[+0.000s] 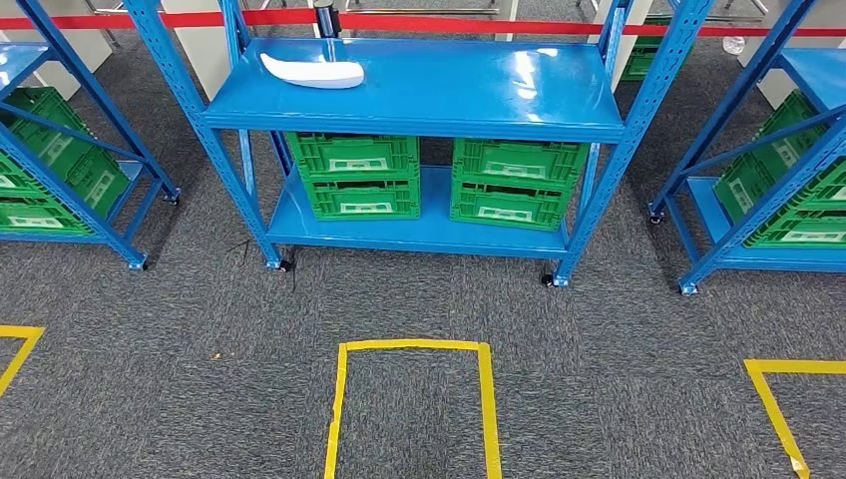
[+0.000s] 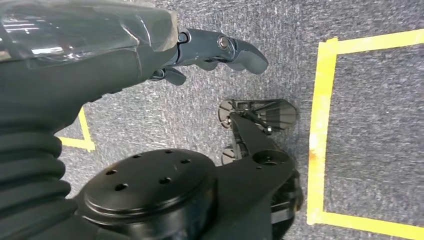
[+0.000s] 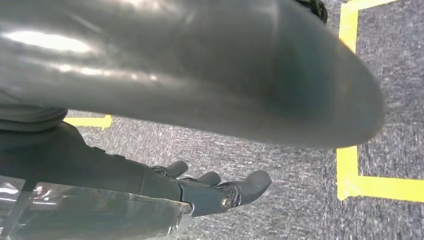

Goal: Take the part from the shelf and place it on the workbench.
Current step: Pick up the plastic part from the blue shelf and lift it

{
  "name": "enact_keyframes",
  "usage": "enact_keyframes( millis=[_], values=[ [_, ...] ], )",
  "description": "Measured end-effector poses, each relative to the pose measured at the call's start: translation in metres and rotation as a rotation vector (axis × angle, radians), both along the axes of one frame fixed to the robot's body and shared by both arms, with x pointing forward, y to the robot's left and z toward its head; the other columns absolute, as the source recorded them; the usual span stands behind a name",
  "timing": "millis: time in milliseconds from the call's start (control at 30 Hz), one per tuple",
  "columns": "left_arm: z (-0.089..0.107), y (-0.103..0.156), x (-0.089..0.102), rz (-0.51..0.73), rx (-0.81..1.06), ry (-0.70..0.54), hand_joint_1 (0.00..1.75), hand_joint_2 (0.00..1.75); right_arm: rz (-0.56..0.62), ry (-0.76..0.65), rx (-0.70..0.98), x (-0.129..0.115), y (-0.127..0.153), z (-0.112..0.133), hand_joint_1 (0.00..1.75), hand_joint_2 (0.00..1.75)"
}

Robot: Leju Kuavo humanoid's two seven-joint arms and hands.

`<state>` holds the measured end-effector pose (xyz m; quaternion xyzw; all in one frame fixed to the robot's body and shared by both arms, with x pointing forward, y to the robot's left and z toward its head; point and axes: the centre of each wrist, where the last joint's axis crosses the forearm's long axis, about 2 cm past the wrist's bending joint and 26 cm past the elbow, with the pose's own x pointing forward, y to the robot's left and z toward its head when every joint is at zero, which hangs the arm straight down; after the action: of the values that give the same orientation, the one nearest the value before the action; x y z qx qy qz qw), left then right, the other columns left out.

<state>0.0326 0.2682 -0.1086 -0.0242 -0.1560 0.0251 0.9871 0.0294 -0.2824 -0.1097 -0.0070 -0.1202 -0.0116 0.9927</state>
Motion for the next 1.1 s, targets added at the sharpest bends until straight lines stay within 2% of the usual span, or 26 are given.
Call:
enact_keyframes(
  millis=[300, 467, 633, 767, 933, 1100],
  values=[
    [0.002, -0.004, 0.019, 0.064, -0.004, -0.078, 0.00, 0.00, -0.008, 0.014, -0.026, 0.007, 0.002, 0.000, 0.00, 0.00],
    [0.009, -0.007, 0.047, 0.104, -0.047, -0.219, 0.00, 0.00, 0.002, 0.010, -0.053, 0.012, 0.002, 0.000, 0.00, 0.00],
    [0.026, -0.021, 0.081, 0.100, -0.155, -0.392, 0.00, 0.00, 0.025, -0.004, -0.069, 0.019, 0.002, 0.001, 0.00, 0.00],
    [0.046, -0.035, 0.112, 0.066, -0.274, -0.542, 0.00, 0.00, 0.045, -0.014, -0.071, 0.025, 0.001, 0.002, 0.00, 1.75],
    [0.075, -0.053, 0.144, 0.009, -0.441, -0.713, 0.00, 0.00, 0.052, -0.023, -0.068, 0.031, 0.002, 0.002, 0.00, 1.75],
    [0.115, -0.076, 0.176, -0.078, -0.631, -0.900, 0.00, 0.00, 0.068, -0.037, -0.066, 0.038, 0.002, 0.003, 0.00, 1.75]
  ],
)
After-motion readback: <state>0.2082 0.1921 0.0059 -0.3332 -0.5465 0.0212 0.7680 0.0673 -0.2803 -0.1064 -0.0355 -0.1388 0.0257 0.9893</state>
